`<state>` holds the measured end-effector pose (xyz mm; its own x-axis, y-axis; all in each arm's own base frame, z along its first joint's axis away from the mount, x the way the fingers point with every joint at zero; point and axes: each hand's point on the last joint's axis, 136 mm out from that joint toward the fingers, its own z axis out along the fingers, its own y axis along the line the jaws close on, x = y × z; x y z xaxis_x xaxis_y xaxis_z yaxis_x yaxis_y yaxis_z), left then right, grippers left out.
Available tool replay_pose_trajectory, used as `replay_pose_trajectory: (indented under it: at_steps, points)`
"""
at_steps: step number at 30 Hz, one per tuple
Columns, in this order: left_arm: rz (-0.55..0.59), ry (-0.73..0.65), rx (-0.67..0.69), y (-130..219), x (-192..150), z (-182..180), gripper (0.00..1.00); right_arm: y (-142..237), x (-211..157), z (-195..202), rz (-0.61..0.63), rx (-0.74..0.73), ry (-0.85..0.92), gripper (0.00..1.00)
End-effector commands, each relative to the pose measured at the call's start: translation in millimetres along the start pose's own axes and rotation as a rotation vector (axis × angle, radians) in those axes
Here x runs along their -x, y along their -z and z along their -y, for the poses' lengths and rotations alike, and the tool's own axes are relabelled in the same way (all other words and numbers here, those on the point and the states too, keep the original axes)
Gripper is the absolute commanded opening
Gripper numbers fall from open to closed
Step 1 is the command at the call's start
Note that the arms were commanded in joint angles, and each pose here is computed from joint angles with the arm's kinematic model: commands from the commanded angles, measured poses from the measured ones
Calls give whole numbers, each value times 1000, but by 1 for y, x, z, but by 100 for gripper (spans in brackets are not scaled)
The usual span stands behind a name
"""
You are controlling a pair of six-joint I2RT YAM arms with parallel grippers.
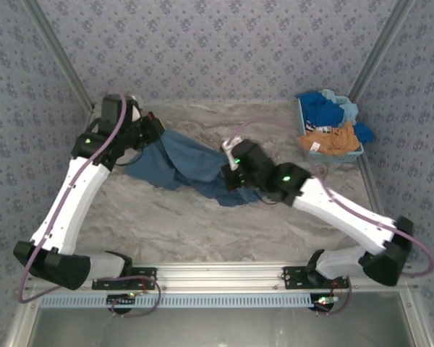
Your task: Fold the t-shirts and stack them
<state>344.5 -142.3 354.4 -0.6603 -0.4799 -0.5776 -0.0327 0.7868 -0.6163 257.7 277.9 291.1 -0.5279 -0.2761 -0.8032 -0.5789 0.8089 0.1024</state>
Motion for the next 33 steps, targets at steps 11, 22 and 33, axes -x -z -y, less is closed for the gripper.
replay_pose_trajectory:
  at_steps: [11, 22, 33]
  points:
    - [536, -180, -363, 187, 93, 101, 0, 142, 78, 8, 298, 211, -154, 0]
    - [248, -108, -98, -32, 112, 54, 0, 33, 82, 138, 213, -45, -577, 0]
    - [-48, -143, 292, -156, 107, -28, 64, -82, 12, 251, -132, -315, -779, 56]
